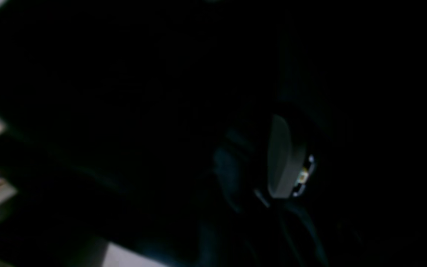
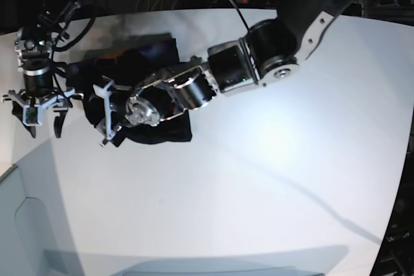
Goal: Fold the T-shirt properly
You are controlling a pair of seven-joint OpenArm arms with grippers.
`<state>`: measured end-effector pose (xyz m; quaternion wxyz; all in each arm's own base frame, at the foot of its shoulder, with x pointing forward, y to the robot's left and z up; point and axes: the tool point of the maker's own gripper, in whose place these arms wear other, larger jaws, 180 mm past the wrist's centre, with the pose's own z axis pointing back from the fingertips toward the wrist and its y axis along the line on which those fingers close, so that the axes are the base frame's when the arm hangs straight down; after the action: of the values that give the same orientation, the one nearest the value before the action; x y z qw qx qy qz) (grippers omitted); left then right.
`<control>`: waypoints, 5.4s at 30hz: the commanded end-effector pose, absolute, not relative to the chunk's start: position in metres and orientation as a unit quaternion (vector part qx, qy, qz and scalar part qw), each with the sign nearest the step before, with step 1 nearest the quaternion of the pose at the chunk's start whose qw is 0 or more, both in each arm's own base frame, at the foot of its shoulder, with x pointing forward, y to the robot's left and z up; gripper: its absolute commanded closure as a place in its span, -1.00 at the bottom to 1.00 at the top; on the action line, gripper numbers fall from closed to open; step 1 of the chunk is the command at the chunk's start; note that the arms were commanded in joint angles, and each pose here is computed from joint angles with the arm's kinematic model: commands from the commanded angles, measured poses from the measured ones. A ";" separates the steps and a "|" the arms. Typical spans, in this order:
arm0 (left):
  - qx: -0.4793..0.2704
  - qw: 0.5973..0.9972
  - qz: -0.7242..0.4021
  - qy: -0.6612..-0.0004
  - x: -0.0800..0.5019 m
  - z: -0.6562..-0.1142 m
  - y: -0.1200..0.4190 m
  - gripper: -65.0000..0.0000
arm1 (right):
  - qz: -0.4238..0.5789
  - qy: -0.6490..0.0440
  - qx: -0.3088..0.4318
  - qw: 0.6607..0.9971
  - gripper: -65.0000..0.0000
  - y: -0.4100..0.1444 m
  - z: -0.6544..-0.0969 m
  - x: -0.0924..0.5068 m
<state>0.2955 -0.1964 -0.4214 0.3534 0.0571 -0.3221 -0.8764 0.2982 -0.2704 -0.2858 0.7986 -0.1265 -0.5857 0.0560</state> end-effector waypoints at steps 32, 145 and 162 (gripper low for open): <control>0.070 0.413 -0.823 -0.383 0.370 -0.343 -0.193 -0.97 | 0.041 -0.627 -0.120 0.769 -0.10 -0.266 -0.261 0.310; 0.035 0.983 0.136 -0.121 -0.042 -0.447 0.283 1.00 | -0.084 -0.359 -0.048 0.928 0.89 -0.263 -0.435 -0.007; -0.151 0.971 0.180 -0.041 -0.083 -0.625 0.182 1.00 | -0.122 -0.125 0.112 0.978 1.00 -0.141 -0.585 -0.095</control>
<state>-0.0761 0.1783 -0.6273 0.9711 -0.1532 -0.0444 0.1778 -0.0959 -0.1411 -0.5886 0.9810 0.1054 -0.1148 -0.1153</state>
